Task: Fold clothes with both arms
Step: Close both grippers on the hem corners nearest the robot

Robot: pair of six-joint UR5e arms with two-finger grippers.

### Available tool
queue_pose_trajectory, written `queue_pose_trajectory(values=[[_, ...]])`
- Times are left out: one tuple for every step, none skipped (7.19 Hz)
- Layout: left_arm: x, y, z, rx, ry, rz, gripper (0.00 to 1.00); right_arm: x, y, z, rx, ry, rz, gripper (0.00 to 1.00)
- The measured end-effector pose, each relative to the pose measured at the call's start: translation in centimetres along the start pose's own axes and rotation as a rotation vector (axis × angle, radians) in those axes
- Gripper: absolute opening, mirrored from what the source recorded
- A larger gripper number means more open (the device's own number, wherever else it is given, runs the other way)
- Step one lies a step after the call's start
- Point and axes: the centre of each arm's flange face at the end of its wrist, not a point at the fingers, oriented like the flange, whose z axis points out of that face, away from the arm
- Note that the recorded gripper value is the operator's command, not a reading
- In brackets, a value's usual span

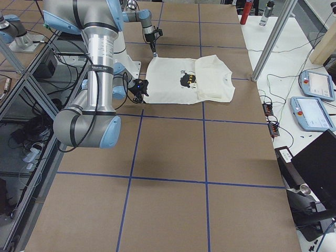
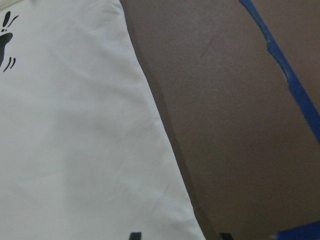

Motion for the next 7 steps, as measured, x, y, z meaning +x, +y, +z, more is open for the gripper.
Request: queue_pose_trajectory(values=[[-0.02, -0.04, 0.01, 0.001, -0.001, 0.0, 0.0, 0.03, 0.22, -0.01, -0.003, 0.001, -0.002, 0.59], [-0.03, -0.07, 0.01, 0.001, -0.001, 0.0, 0.0, 0.04, 0.46, -0.03, -0.007, 0.001, -0.005, 0.59], [-0.02, -0.08, 0.0, 0.002, -0.001, 0.0, 0.0, 0.1, 0.69, -0.03, -0.01, 0.002, -0.009, 0.59], [-0.02, -0.09, -0.01, 0.002, -0.001, 0.0, 0.0, 0.2, 0.82, 0.03, -0.01, 0.006, -0.013, 0.59], [-0.04, -0.09, -0.01, 0.002, -0.001, 0.0, 0.0, 0.31, 0.9, 0.14, -0.009, 0.012, -0.017, 0.59], [-0.08, -0.1, 0.0, 0.002, -0.002, 0.0, 0.0, 0.48, 0.99, 0.34, -0.007, 0.017, -0.02, 0.55], [-0.07, -0.1, 0.0, 0.002, -0.002, 0.0, 0.0, 0.66, 1.1, 0.54, -0.006, 0.022, -0.024, 0.44]])
